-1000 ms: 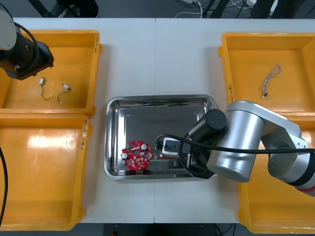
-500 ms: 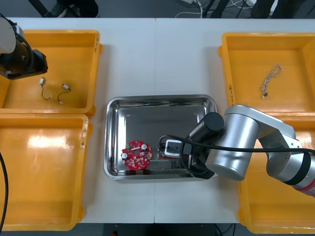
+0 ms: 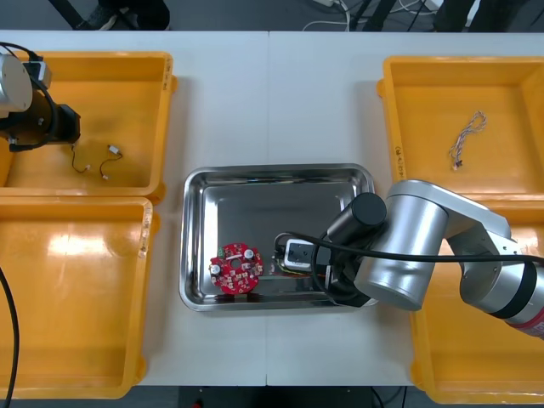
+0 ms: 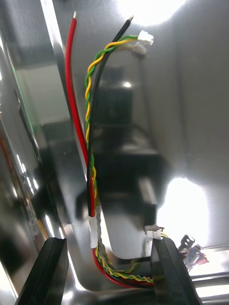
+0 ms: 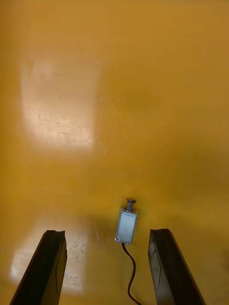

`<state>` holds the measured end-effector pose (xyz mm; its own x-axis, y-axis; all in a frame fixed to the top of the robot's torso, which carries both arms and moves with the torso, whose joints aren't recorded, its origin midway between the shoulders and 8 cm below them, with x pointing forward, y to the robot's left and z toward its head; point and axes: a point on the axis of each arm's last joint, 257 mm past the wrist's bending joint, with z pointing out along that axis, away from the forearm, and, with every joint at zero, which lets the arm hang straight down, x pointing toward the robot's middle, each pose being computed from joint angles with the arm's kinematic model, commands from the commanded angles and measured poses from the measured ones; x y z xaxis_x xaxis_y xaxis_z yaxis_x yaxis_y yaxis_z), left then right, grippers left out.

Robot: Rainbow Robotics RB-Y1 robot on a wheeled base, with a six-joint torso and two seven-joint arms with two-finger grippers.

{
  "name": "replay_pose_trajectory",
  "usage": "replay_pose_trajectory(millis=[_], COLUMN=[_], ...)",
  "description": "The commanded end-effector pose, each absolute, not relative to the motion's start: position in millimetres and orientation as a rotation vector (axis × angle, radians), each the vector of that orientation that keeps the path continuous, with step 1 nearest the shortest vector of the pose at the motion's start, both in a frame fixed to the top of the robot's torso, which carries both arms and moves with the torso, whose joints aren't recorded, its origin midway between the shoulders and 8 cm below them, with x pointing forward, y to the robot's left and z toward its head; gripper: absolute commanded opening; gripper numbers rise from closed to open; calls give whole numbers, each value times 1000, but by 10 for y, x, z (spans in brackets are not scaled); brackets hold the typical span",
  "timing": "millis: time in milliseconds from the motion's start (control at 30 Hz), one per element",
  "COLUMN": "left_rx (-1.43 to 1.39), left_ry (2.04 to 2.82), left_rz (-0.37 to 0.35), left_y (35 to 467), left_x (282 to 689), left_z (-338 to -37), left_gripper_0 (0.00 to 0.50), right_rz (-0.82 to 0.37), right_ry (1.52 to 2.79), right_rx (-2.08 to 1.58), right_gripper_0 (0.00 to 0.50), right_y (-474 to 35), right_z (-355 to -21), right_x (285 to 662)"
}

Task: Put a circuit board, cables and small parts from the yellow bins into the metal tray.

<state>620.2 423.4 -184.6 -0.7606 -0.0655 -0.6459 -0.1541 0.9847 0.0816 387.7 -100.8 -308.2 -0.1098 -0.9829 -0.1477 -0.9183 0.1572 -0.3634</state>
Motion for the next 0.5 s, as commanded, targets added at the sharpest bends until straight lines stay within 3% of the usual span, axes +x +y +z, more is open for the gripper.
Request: replay_pose_trajectory(millis=[33,500], left_rx=[-94,-38], left_ry=[2366,2384], left_rz=[232,212], left_y=[4346,4275], left_x=[6357,6400], left_z=[-1422,-1673], left_gripper_0=[500,500], right_rz=[-295,-203], right_ry=[2033,2197], right_rx=[-1833,-1674], right_gripper_0=[500,500], right_y=[-983,-1094], right_z=[-2759,-1825], right_x=[3985,4074])
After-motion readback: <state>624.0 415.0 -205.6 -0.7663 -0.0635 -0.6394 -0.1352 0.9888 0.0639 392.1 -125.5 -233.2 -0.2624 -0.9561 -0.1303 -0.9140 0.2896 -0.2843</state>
